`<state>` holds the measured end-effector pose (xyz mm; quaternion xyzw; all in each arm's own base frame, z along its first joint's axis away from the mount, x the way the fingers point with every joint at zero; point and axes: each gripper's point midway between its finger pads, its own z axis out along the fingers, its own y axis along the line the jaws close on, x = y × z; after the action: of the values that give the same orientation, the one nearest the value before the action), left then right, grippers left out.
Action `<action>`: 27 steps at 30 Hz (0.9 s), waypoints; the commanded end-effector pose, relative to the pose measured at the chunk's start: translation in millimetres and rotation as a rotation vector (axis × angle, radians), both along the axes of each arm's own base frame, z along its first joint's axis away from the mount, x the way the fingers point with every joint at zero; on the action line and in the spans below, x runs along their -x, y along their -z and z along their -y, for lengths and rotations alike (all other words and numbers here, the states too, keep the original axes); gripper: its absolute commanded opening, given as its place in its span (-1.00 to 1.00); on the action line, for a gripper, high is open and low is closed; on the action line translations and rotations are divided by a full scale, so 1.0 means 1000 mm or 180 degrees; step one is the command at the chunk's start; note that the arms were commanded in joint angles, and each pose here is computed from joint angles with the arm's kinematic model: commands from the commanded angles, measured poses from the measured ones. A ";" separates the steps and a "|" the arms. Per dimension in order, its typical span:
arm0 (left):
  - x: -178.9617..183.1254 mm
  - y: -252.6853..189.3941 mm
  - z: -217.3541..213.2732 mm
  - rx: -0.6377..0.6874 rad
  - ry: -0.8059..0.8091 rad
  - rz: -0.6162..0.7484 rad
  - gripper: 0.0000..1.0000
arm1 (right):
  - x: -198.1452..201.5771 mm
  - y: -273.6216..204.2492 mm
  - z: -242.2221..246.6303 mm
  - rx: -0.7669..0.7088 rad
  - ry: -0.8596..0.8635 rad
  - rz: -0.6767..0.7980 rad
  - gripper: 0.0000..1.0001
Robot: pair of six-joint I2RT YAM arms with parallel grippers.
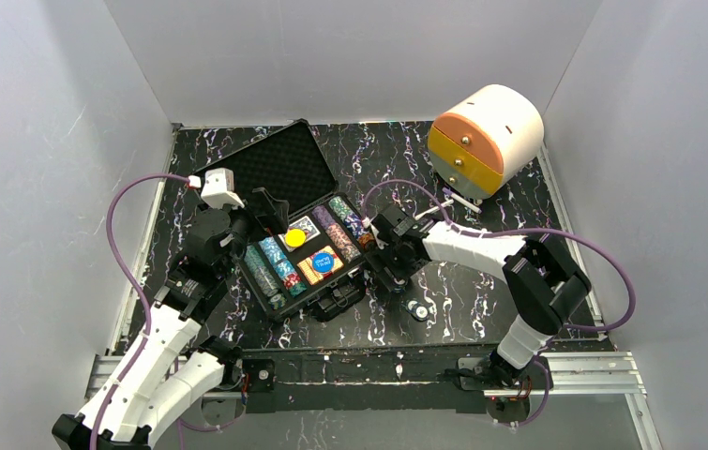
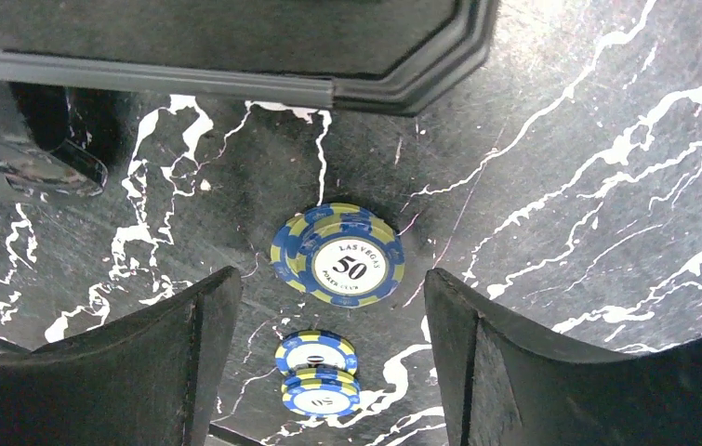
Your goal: Pack up texas hold em set
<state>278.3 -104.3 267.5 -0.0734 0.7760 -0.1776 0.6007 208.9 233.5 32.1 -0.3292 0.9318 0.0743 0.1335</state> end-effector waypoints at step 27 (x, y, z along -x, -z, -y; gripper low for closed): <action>0.000 -0.010 -0.007 -0.0071 -0.0076 0.0093 0.96 | -0.013 0.015 -0.013 0.0049 -0.0950 0.0348 0.60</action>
<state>278.3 -102.5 268.0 -0.0698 0.7755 -0.1715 0.6036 213.1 236.5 19.5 -0.4559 0.8772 0.0629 0.1369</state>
